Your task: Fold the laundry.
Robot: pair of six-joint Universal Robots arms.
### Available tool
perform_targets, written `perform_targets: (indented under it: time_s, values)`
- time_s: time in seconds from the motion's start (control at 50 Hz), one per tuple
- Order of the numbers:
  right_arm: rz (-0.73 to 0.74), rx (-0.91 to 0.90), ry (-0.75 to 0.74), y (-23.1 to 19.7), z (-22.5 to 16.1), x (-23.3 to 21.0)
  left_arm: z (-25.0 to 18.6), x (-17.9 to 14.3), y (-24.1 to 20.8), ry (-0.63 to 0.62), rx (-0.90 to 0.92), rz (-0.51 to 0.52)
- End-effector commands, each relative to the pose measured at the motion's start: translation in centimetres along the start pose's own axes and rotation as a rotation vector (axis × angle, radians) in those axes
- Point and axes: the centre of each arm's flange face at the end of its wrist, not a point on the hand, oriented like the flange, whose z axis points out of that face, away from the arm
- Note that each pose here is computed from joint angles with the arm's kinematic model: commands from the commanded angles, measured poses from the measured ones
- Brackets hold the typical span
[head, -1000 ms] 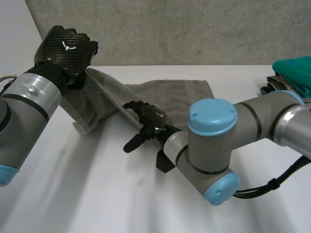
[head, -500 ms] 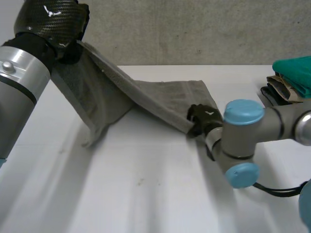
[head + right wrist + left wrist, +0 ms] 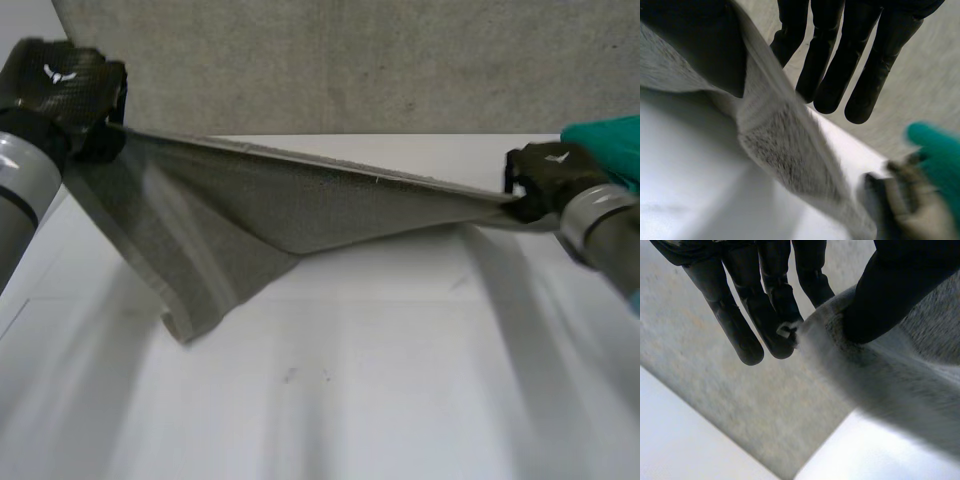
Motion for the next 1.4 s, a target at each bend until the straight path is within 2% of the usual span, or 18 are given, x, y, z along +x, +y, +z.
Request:
perform_targets:
  time_s: [0.02, 0.14, 0.24, 0.32, 0.4, 0.46, 0.48, 0.54, 0.56, 0.62, 0.68, 0.78, 0.92, 1.0, 1.08, 1.22, 1.32, 1.4]
  values:
    - [-0.404, 0.067, 0.058, -7.1, -6.6, 2.6, -1.2, 0.5, 3.0, 0.058, -0.157, -0.008]
    - [-0.392, -0.052, -0.020, -5.8, -6.8, 2.2, -0.9, 2.5, 6.0, 0.164, -0.258, -0.026]
    - [-0.482, -0.219, -0.102, -1.6, -3.7, 1.3, 1.3, 4.5, 10.0, 0.219, -0.353, -0.035]
    - [-0.524, -0.253, -0.077, 0.6, -0.5, 1.5, 4.1, 5.6, 12.7, 0.240, -0.387, 0.008]
    - [-0.547, -0.120, 0.057, 0.0, 3.6, 2.2, 7.6, 6.0, 13.2, 0.226, -0.316, 0.116]
    - [-0.553, 0.120, 0.179, -3.4, 5.8, 2.0, 11.1, 4.7, 11.1, 0.121, -0.148, 0.194]
    - [-0.541, 0.272, 0.260, -5.6, 6.5, 2.3, 12.8, 3.7, 9.3, 0.042, -0.034, 0.215]
    - [-0.497, 0.558, 0.412, -10.3, 6.7, 3.3, 14.8, 1.8, 6.1, -0.093, 0.160, 0.231]
    - [-0.487, 0.622, 0.440, -11.4, 6.5, 3.5, 15.5, 0.5, 3.8, -0.185, 0.289, 0.232]
    - [-0.449, 0.805, 0.516, -15.1, 5.3, 4.5, 15.7, -1.4, 0.2, -0.299, 0.467, 0.216]
    - [-0.425, 0.837, 0.510, -16.2, 4.9, 4.4, 15.0, -3.1, -2.7, -0.362, 0.568, 0.178]
    - [-0.397, 0.775, 0.450, -15.3, 4.9, 3.7, 14.3, -2.4, -0.4, -0.293, 0.430, 0.095]
    - [-0.358, 0.666, 0.370, -11.6, 5.7, 2.6, 12.9, -0.4, 5.4, -0.199, 0.232, 0.070]
    - [-0.358, 0.561, 0.308, -7.7, 6.4, 1.4, 11.5, 0.9, 9.3, -0.149, 0.113, 0.061]
    - [-0.362, 0.374, 0.161, -0.9, 6.8, -1.2, 9.5, 3.6, 12.4, -0.066, 0.007, 0.052]
    - [-0.346, 0.159, 0.014, 4.5, 4.9, -3.2, 5.6, 6.4, 16.1, 0.034, -0.145, 0.041]
    - [-0.330, -0.055, -0.110, 6.2, 1.8, -4.2, 2.6, 7.5, 16.1, 0.093, -0.207, 0.083]
    - [-0.360, -0.220, -0.206, 5.6, -1.9, -4.1, -1.3, 6.2, 14.8, 0.149, -0.305, 0.209]
